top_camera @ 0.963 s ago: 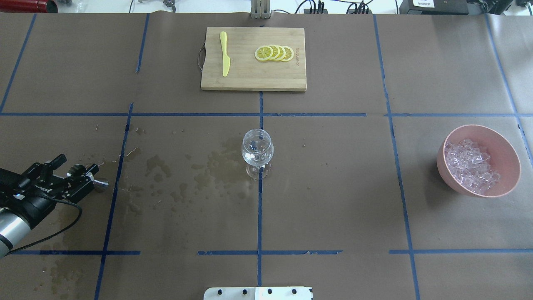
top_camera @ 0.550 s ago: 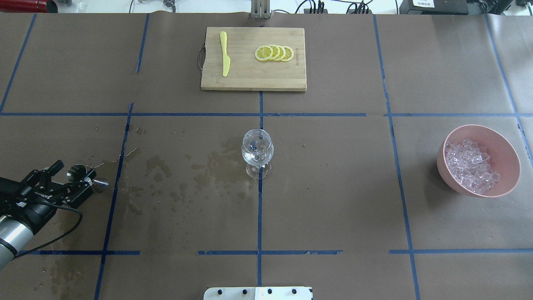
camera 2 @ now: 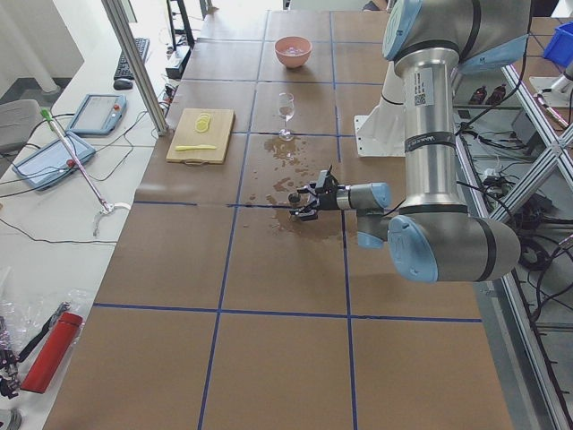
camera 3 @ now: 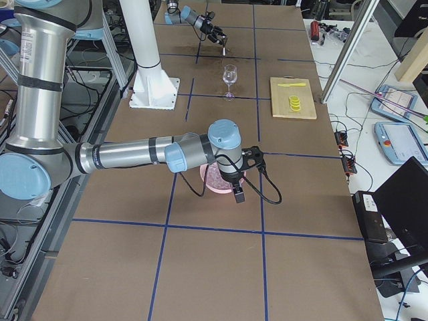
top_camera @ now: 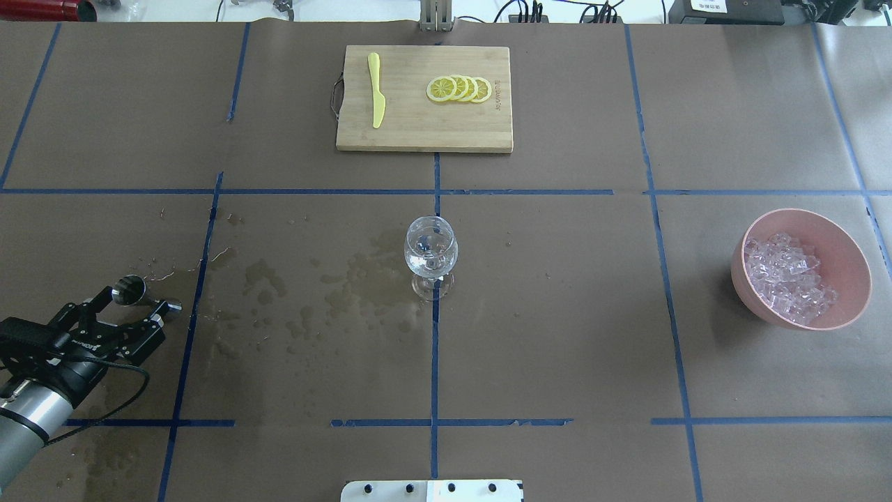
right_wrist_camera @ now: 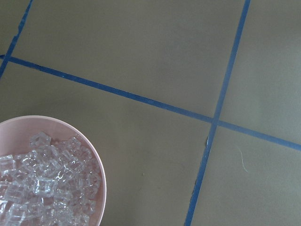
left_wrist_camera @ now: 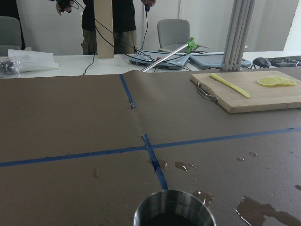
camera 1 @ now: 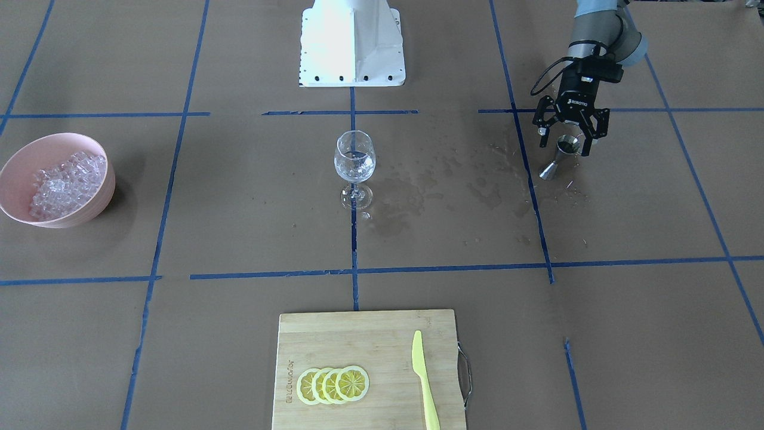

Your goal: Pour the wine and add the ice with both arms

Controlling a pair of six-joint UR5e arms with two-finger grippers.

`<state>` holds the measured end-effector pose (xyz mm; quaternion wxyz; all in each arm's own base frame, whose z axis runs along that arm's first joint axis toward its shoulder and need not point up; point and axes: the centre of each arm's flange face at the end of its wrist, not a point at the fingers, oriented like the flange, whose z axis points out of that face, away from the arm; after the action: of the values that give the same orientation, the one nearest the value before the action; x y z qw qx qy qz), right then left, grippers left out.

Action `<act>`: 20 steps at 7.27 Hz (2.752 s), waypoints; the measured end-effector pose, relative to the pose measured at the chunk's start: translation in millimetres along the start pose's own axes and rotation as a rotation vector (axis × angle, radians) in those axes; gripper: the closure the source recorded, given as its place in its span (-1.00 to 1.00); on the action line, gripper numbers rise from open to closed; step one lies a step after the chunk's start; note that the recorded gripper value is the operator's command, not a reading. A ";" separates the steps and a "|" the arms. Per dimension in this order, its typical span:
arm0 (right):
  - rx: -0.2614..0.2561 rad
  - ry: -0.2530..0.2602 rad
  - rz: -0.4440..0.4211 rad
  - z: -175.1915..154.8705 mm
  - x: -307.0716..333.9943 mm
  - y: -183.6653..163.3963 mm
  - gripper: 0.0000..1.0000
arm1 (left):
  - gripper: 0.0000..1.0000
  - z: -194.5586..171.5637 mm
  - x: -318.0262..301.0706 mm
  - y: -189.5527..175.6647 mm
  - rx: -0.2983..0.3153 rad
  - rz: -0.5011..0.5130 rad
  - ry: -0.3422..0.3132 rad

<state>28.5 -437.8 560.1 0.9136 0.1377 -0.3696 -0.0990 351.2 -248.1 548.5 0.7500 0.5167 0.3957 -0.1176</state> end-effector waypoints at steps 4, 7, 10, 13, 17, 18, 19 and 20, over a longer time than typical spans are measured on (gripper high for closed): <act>0.001 0.000 -0.001 -0.4 -0.4 -0.3 -1.00 | -0.48 9.6 1.8 22.2 0.009 0.016 -0.016; 0.001 0.000 -0.002 -0.3 -0.3 -0.8 -1.00 | -0.48 9.4 1.2 24.5 0.006 0.018 -0.016; 0.002 0.000 -0.003 -0.2 -0.2 -1.0 -1.00 | -0.47 9.5 0.8 24.2 0.010 0.018 -0.018; 0.002 0.000 -0.003 -0.3 -0.3 -1.0 -1.00 | -0.47 9.5 1.4 22.8 0.013 0.016 -0.019; 0.004 0.000 -0.005 -0.8 -0.8 -2.3 -1.00 | -0.01 10.6 6.2 21.8 0.016 0.009 -0.014; 0.004 0.000 -0.005 -0.8 -0.7 -2.3 -1.00 | 0.23 10.9 7.0 21.8 0.017 0.008 -0.013; 0.004 0.001 -0.005 -0.8 -0.7 -2.4 -1.00 | 0.37 10.9 7.2 21.8 0.017 0.007 -0.013; 0.004 0.000 -0.005 -0.8 -0.7 -2.3 -1.00 | 0.37 11.0 7.4 21.8 0.017 0.006 -0.013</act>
<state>28.4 -439.7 558.4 0.9132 0.1403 -0.3692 -0.1006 374.1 -246.3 559.7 0.7485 0.5236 0.3882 -0.1218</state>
